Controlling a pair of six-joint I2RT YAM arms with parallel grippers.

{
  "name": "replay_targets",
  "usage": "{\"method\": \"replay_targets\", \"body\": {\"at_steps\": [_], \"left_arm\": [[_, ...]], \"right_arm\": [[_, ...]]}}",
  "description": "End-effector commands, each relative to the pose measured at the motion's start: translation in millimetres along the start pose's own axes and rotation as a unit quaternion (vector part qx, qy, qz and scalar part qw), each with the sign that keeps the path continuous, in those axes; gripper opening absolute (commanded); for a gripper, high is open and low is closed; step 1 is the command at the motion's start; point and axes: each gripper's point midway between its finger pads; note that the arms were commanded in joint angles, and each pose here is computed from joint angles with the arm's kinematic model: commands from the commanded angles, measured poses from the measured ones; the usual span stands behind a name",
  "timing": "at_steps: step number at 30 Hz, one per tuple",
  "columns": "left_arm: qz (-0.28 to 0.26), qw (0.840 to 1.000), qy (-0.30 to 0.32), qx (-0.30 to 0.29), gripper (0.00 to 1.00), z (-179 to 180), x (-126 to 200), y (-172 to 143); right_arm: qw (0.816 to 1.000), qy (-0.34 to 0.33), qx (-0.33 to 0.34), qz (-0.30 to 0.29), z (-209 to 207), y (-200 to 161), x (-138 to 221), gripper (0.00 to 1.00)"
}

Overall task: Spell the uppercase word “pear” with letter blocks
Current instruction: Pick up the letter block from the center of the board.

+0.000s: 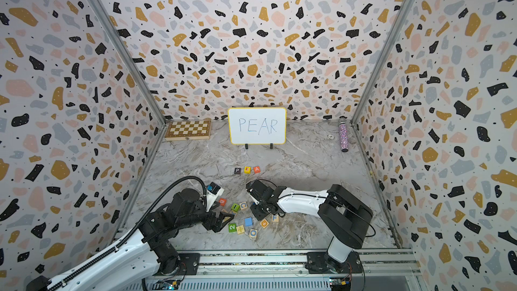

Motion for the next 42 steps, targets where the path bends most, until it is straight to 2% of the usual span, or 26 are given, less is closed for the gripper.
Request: {"method": "replay_targets", "body": {"at_steps": [1,4,8,16,18,21,26,36,42], "left_arm": [[-0.005,1.0,0.001,-0.01,0.96,-0.7,0.1,2.8],[-0.005,1.0,0.0,-0.009,0.96,-0.7,0.1,2.8],[-0.007,1.0,0.001,-0.01,0.96,-0.8,0.1,3.6],[-0.007,1.0,-0.023,-0.005,0.97,-8.8,1.0,2.2],[-0.012,0.999,-0.031,-0.003,0.97,-11.2,1.9,2.5],[-0.016,0.999,-0.033,-0.003,0.97,-12.0,2.3,2.2],[-0.009,0.999,-0.036,0.003,0.97,-11.7,-1.2,-1.9],[-0.015,0.999,-0.035,0.001,0.97,-10.7,-1.5,-1.5],[-0.037,0.998,-0.05,-0.009,1.0,-16.3,1.6,4.6]], "right_arm": [[0.998,-0.012,0.005,0.056,-6.7,-29.3,-2.9,0.47],[0.998,-0.011,0.005,0.057,-7.1,-31.5,-2.9,0.44],[0.998,-0.018,0.004,0.056,-10.4,-32.1,-0.8,0.51],[0.998,-0.008,0.005,0.054,-11.7,-37.3,3.2,0.48],[0.999,-0.002,0.0,0.05,-12.2,-37.4,5.0,0.4],[0.999,0.003,-0.005,0.042,-12.9,-34.8,8.1,0.36],[0.999,0.003,-0.005,0.044,-13.3,-36.6,5.0,0.4],[0.999,0.013,-0.001,0.041,-9.8,-35.9,4.0,0.25],[0.999,0.026,0.006,0.018,-4.2,-26.1,14.3,0.2]]}}
Point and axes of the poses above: each gripper's point midway between its finger pads, its own x axis back along the fingers, its own z axis along the line the jaws close on, y = z × x, and after that the axes turned 1 degree about x, right-handed
